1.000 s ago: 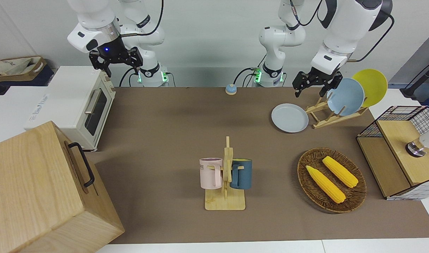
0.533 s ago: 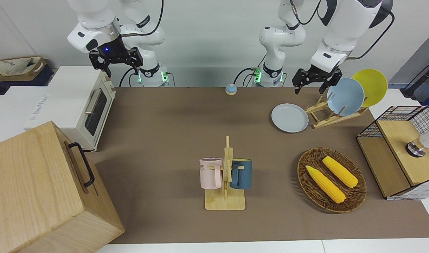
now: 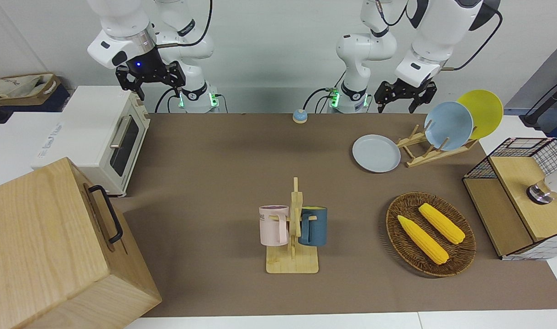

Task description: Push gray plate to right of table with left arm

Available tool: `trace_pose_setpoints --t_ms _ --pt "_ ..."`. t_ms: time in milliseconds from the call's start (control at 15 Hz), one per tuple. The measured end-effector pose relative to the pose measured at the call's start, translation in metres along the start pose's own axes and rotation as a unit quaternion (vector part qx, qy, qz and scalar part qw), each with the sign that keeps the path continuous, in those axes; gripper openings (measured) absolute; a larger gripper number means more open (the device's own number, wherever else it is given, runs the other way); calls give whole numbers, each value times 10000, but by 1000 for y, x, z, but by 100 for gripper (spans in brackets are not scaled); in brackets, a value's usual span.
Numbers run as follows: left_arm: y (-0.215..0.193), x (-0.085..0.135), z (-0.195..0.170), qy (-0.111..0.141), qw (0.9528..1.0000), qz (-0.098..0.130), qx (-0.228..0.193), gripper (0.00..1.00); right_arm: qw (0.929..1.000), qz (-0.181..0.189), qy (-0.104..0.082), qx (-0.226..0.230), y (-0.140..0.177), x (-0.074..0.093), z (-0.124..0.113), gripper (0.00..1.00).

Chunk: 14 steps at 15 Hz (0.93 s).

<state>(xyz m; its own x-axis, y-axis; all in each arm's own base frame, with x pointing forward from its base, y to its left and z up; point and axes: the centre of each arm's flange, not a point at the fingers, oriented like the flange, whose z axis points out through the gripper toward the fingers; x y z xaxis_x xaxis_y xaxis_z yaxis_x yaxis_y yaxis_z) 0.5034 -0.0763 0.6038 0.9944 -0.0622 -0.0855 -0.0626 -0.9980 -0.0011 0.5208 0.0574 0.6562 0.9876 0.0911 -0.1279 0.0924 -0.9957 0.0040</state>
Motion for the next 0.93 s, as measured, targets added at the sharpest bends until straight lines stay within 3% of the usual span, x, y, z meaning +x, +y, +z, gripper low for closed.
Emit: trace_pose_setpoints --t_ms 467,933 --pt "-32 -5 62 308 9978 545 208 100 10000 0 0 0 0 0 0 99" --pt "-87 -11 127 285 9983 493 155 100 10000 0 0 0 0 0 0 99"
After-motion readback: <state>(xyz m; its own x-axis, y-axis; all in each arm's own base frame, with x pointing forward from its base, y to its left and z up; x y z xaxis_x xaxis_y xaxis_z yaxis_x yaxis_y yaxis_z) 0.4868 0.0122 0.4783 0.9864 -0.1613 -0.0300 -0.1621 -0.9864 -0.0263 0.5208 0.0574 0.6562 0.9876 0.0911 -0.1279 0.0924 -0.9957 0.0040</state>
